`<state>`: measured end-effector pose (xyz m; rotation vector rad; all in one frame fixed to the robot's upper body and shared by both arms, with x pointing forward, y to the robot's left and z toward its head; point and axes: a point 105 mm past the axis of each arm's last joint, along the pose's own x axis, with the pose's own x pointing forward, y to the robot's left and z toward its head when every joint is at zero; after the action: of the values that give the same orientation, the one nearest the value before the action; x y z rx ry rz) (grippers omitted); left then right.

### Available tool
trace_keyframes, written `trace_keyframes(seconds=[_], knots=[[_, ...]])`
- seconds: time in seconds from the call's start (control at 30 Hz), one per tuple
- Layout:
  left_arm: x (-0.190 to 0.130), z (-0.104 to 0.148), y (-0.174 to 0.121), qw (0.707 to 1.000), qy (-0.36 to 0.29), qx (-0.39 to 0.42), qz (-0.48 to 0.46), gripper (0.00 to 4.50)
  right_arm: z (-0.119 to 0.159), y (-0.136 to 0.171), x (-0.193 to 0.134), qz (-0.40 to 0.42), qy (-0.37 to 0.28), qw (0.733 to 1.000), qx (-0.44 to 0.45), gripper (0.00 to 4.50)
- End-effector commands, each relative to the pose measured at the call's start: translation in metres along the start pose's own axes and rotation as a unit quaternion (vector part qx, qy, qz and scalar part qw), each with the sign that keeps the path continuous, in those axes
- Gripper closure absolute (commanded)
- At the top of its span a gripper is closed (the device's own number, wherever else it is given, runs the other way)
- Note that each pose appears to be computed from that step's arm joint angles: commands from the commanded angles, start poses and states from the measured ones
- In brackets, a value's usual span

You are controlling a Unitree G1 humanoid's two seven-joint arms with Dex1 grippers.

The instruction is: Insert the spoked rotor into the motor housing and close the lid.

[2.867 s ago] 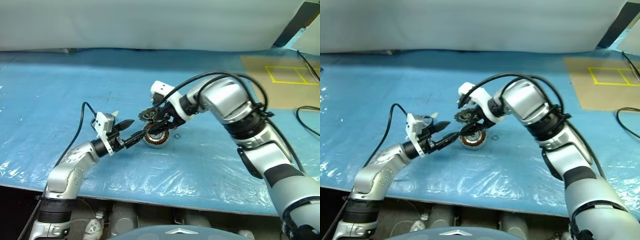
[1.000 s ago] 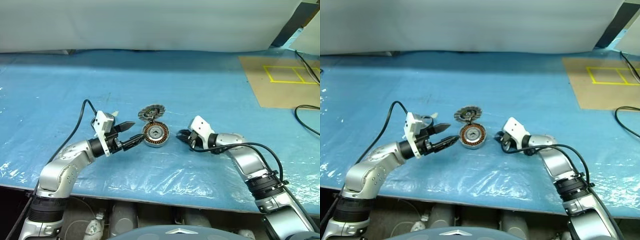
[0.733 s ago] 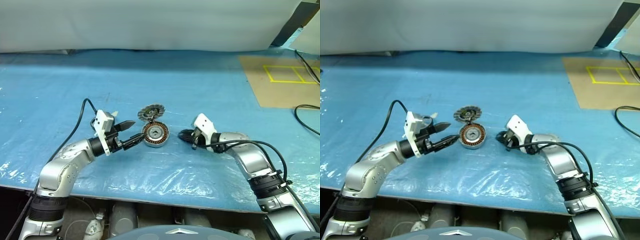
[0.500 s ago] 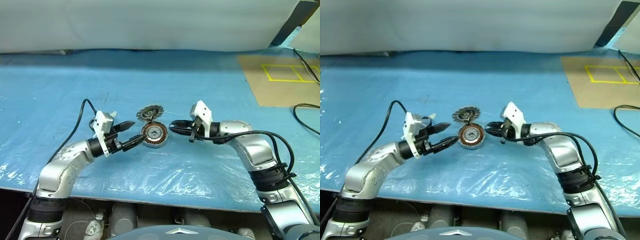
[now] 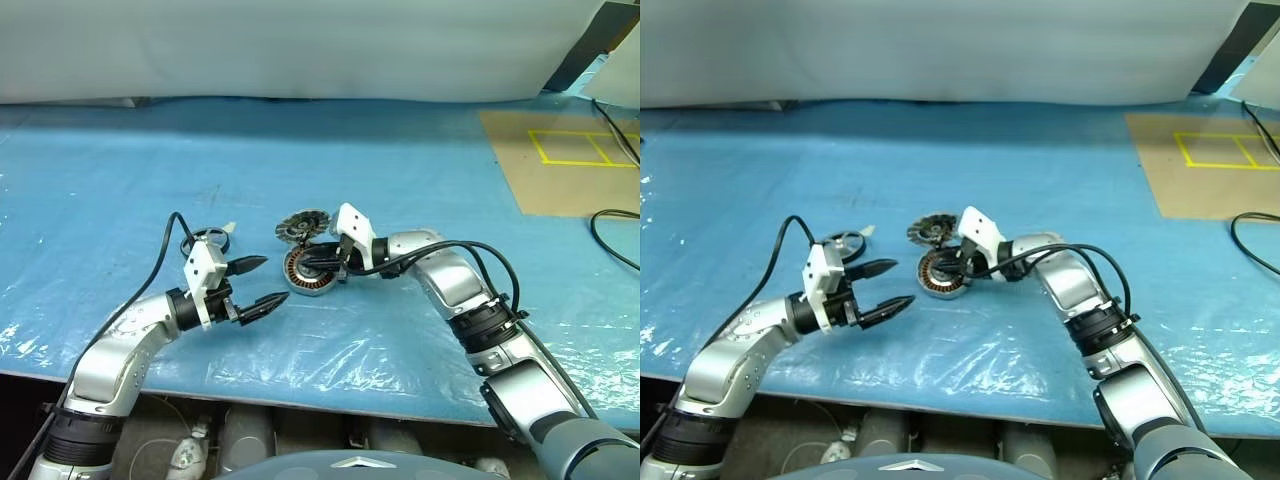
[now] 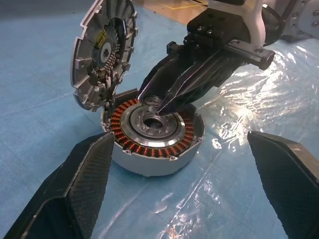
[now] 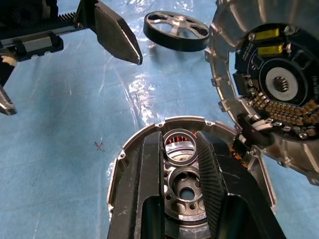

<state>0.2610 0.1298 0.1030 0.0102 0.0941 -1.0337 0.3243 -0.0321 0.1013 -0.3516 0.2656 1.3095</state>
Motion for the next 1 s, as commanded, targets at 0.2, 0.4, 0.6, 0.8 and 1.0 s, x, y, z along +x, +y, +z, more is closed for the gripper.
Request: trace_keyframes(seconds=[0.2,0.4,0.6,0.8,1.0], knots=[[0.002,0.007,-0.005,1.000,-0.012,0.021,-0.003,0.00,-0.002,-0.005,-0.008,-0.001,0.011,0.999,-0.033,3.94],[0.003,0.001,-0.005,1.000,-0.013,0.013,-0.004,0.00,-0.001,-0.001,-0.002,0.007,0.007,1.000,-0.029,3.94],[0.000,-0.002,-0.006,1.000,-0.007,0.011,-0.005,0.00,-0.004,-0.002,0.001,0.004,0.013,0.999,-0.033,3.94],[0.002,0.001,-0.007,1.000,-0.008,0.011,-0.004,0.00,-0.008,-0.003,0.004,0.005,0.015,1.000,-0.025,3.94],[0.005,0.007,-0.008,1.000,-0.008,0.014,-0.005,0.00,-0.006,-0.005,0.008,-0.001,0.017,0.999,-0.036,3.94]])
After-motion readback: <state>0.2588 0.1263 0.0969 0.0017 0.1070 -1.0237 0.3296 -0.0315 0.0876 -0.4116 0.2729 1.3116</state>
